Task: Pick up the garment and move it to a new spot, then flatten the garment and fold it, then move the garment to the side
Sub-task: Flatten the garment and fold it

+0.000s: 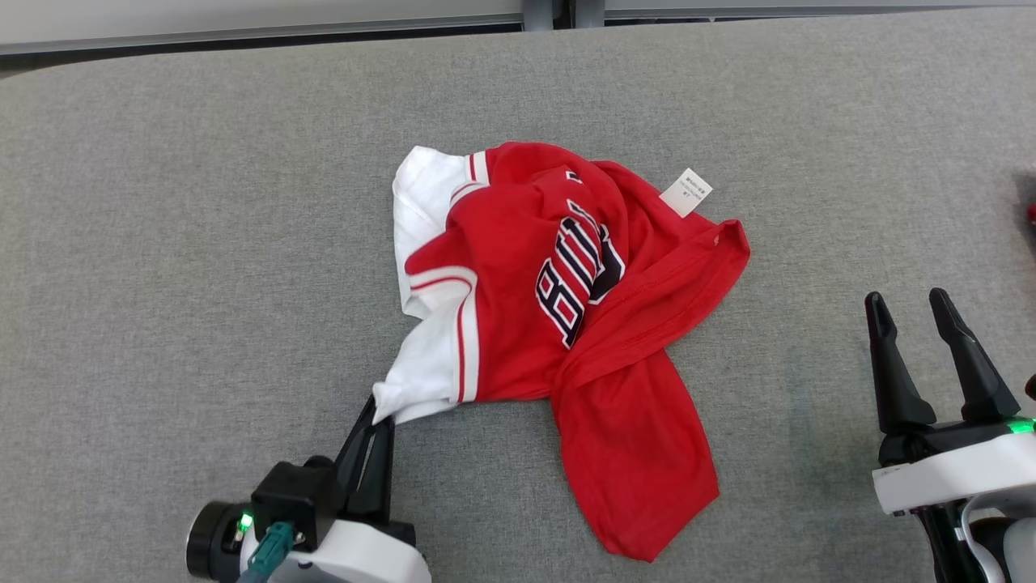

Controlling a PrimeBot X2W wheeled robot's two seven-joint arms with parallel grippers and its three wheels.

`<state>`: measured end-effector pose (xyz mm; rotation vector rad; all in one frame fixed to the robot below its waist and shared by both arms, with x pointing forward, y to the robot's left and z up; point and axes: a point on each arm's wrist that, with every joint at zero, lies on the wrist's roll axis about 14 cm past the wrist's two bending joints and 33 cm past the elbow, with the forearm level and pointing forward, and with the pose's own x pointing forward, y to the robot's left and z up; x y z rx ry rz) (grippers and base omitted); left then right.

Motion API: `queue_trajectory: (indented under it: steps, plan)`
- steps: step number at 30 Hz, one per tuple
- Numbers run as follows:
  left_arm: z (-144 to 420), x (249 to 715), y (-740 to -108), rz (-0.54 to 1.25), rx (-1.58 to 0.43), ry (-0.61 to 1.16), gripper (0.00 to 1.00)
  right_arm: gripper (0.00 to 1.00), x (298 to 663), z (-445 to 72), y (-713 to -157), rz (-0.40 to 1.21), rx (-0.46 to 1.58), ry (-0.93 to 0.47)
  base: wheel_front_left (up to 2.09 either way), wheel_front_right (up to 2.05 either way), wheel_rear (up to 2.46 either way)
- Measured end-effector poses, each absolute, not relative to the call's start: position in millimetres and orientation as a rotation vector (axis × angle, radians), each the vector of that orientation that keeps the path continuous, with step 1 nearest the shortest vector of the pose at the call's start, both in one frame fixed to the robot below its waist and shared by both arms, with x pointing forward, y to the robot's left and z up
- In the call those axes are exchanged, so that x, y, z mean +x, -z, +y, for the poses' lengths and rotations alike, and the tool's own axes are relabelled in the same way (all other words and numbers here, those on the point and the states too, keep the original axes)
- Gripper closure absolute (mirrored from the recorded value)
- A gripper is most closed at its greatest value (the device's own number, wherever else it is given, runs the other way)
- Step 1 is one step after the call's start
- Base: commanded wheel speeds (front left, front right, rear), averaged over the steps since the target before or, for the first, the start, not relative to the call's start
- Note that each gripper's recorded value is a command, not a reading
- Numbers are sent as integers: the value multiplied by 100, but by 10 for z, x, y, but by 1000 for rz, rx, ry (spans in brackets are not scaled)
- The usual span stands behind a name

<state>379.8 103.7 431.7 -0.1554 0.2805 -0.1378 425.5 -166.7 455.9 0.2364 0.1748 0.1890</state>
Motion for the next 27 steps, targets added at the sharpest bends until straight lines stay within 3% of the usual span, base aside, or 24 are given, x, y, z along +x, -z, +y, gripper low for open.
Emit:
queue_trajectory:
  steps: [7,8,9,27]
  plan:
    - [1133,3582,-3961,388,-211,58,100,0,4285,-1640,-4580,172,238,-198,0,0,0]
    - [1133,3582,-3945,388,-211,59,79,0,4286,-1640,-4591,169,238,-198,0,0,0]
    - [1135,3589,-3952,376,-222,57,0,0,4284,-1641,-4598,168,237,-199,0,0,0]
    - [1806,4009,-4821,15,-118,-76,0,0,4199,-1661,-4998,81,193,-213,0,0,0]
